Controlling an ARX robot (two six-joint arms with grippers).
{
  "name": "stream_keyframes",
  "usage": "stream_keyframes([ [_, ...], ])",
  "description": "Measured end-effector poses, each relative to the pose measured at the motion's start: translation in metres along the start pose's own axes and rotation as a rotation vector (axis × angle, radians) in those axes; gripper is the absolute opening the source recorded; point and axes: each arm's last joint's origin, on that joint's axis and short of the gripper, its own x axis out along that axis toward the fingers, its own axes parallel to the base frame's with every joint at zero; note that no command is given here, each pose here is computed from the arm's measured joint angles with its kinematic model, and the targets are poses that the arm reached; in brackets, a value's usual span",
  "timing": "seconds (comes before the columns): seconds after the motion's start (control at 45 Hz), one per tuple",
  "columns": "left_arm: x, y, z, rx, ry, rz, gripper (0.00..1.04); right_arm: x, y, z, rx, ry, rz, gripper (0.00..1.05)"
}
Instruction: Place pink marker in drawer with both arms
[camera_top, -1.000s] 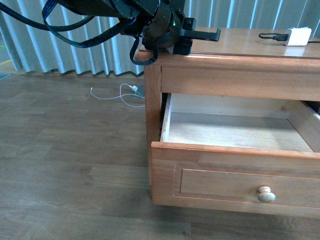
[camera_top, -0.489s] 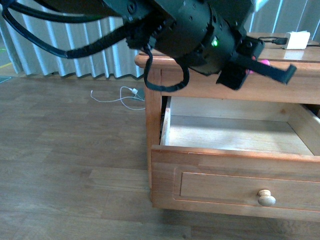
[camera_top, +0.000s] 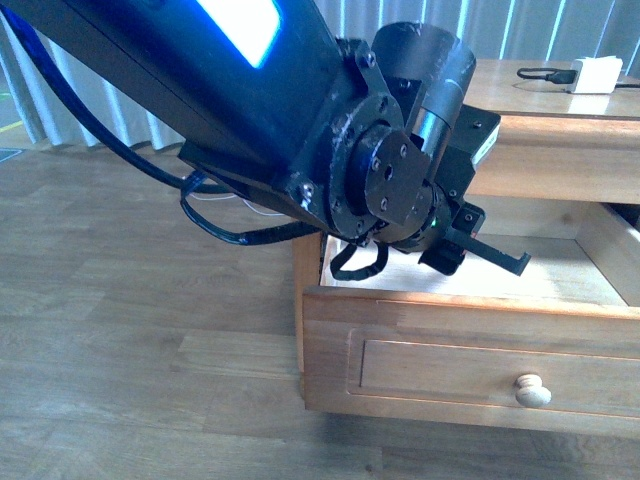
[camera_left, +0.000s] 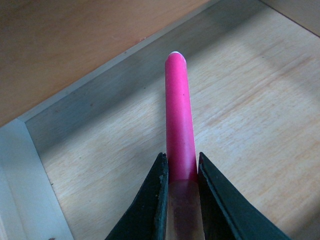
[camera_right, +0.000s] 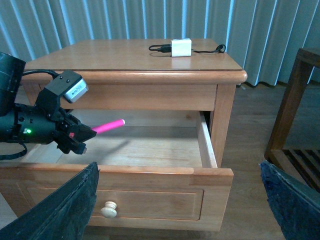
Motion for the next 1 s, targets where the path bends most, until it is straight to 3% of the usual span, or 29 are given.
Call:
stream_keyframes([
  [0.311, -0.001, 0.006, 0.0, -0.061, -0.034, 0.104, 0.6, 0.0, 0.0, 0.0, 0.0, 0.0, 0.0, 0.96],
  [0.533, -0.063, 0.027, 0.011, -0.13, -0.118, 0.204, 0.97, 0.0, 0.0, 0.0, 0.0, 0.0, 0.0, 0.96],
  [0.689, -0.12, 0.049, 0.014, -0.203, -0.176, 0.295, 0.98, 0.0, 0.0, 0.0, 0.0, 0.0, 0.0, 0.96],
  [0.822, -0.188, 0.069, -0.006, -0.282, -0.221, 0.409, 0.99, 0.0, 0.0, 0.0, 0.0, 0.0, 0.0, 0.96],
  [1.0, -0.266, 0.073, -0.03, -0.347, -0.287, 0.52, 0.99, 0.0, 0.0, 0.0, 0.0, 0.0, 0.0, 0.96],
])
